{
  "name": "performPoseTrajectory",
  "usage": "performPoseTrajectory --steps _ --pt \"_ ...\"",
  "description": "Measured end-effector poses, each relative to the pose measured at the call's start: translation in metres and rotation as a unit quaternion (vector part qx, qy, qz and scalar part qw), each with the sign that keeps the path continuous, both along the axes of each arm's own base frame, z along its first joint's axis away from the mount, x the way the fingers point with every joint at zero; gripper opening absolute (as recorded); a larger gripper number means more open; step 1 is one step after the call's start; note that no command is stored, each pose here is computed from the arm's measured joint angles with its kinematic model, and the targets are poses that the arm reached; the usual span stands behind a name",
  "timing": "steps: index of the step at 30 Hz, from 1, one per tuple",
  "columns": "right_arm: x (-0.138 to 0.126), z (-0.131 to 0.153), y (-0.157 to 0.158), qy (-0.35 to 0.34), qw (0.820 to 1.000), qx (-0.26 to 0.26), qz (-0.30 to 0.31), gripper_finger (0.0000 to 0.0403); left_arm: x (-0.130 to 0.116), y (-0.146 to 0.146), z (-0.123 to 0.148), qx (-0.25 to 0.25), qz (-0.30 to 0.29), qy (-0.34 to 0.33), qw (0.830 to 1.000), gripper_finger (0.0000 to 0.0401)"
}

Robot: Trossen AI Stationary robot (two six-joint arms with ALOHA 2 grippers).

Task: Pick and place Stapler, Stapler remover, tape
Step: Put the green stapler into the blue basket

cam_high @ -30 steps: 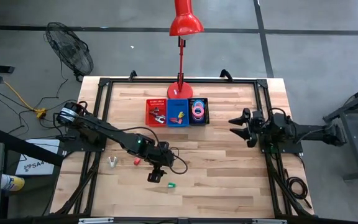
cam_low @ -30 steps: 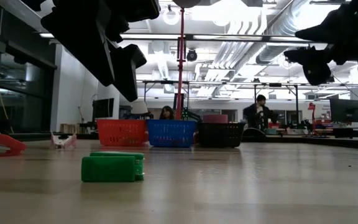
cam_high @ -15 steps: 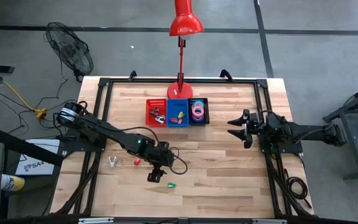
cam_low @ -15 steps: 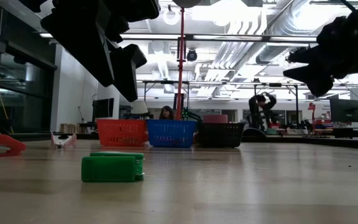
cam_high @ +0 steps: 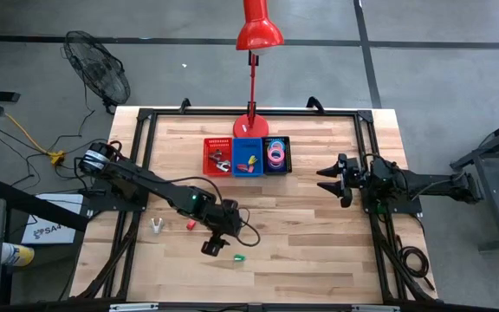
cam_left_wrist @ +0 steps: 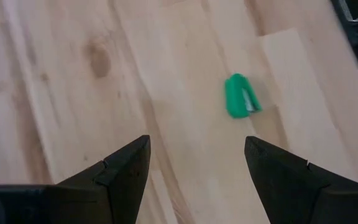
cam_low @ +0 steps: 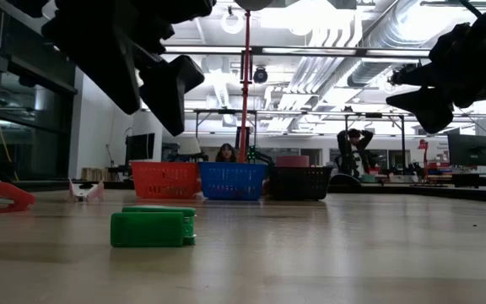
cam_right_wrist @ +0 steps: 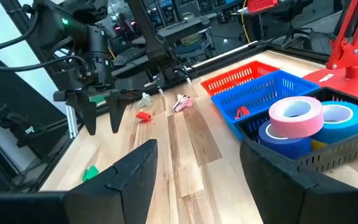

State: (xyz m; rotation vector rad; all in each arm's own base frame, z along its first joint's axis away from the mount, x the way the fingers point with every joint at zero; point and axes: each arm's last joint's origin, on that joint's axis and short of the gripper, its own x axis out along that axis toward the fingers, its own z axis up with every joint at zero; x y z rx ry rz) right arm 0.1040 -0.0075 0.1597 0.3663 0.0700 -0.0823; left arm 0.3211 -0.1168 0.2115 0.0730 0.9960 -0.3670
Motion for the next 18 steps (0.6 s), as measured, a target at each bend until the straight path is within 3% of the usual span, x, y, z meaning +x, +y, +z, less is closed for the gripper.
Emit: performPoseTrajectory --steps 10,13,18 --pt "0.0 0.0 0.0 0.001 1.0 -0.002 -0.001 0.022 -0.004 -0.023 -0.003 0.008 -0.024 -0.015 1.0 0.0257" --pt "0.0 0.0 0.0 0.001 1.0 -0.003 -0.001 0.022 0.001 -0.033 -0.008 0.007 -0.01 -0.035 0.999 0.0257" --pt "0.0 0.0 0.0 0.001 1.0 -0.002 -0.001 0.022 0.005 -0.042 -0.019 0.001 0.014 -0.015 1.0 0.0257"
